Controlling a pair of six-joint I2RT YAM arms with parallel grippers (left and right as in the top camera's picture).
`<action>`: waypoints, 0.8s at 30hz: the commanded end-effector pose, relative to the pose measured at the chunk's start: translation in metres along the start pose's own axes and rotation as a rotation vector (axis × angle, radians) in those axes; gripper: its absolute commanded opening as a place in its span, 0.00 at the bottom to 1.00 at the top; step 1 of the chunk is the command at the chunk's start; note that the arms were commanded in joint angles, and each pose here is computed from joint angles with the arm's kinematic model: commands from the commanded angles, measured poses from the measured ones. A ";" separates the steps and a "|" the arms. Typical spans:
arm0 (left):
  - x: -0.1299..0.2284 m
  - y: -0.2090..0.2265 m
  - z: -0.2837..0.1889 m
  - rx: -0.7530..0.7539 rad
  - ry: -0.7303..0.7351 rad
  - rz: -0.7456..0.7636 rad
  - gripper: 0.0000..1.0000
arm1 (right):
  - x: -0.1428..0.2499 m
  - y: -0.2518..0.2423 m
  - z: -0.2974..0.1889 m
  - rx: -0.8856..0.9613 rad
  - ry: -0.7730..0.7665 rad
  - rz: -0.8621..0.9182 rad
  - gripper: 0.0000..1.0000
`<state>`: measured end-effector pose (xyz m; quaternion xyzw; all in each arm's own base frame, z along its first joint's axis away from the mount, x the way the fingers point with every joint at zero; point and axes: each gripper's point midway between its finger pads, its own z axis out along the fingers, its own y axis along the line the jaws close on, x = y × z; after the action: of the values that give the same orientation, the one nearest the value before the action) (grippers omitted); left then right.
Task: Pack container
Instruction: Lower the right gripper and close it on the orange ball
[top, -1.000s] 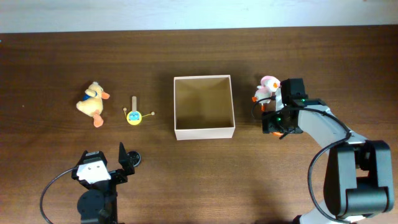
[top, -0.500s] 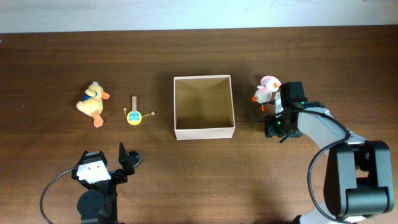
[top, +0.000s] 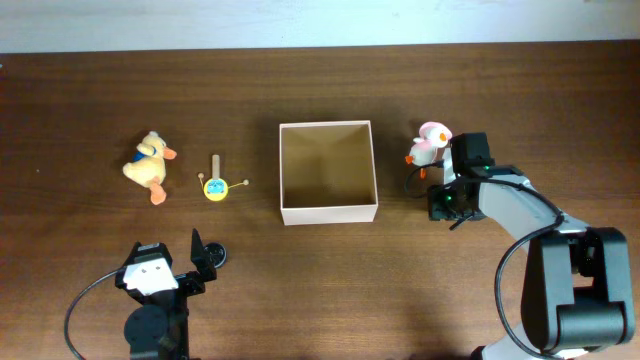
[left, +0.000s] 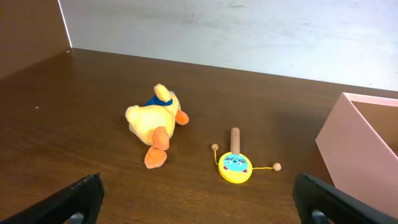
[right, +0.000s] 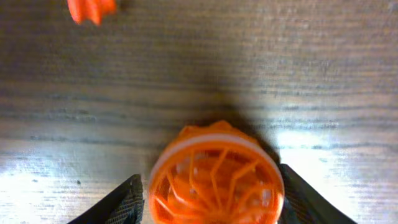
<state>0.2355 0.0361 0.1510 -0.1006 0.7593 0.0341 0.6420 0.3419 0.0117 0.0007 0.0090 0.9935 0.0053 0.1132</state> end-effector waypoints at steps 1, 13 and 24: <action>0.001 -0.003 0.000 0.015 -0.004 0.009 0.99 | 0.006 0.005 0.005 -0.018 0.010 0.000 0.57; 0.001 -0.003 0.000 0.015 -0.004 0.009 0.99 | 0.004 0.004 0.005 -0.015 0.003 0.001 0.44; 0.001 -0.003 0.000 0.015 -0.004 0.009 0.99 | 0.006 0.004 0.005 -0.015 0.010 0.004 0.39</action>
<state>0.2355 0.0361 0.1510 -0.1006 0.7593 0.0341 0.6420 0.3462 0.0121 0.0008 0.0091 0.9923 0.0064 0.1235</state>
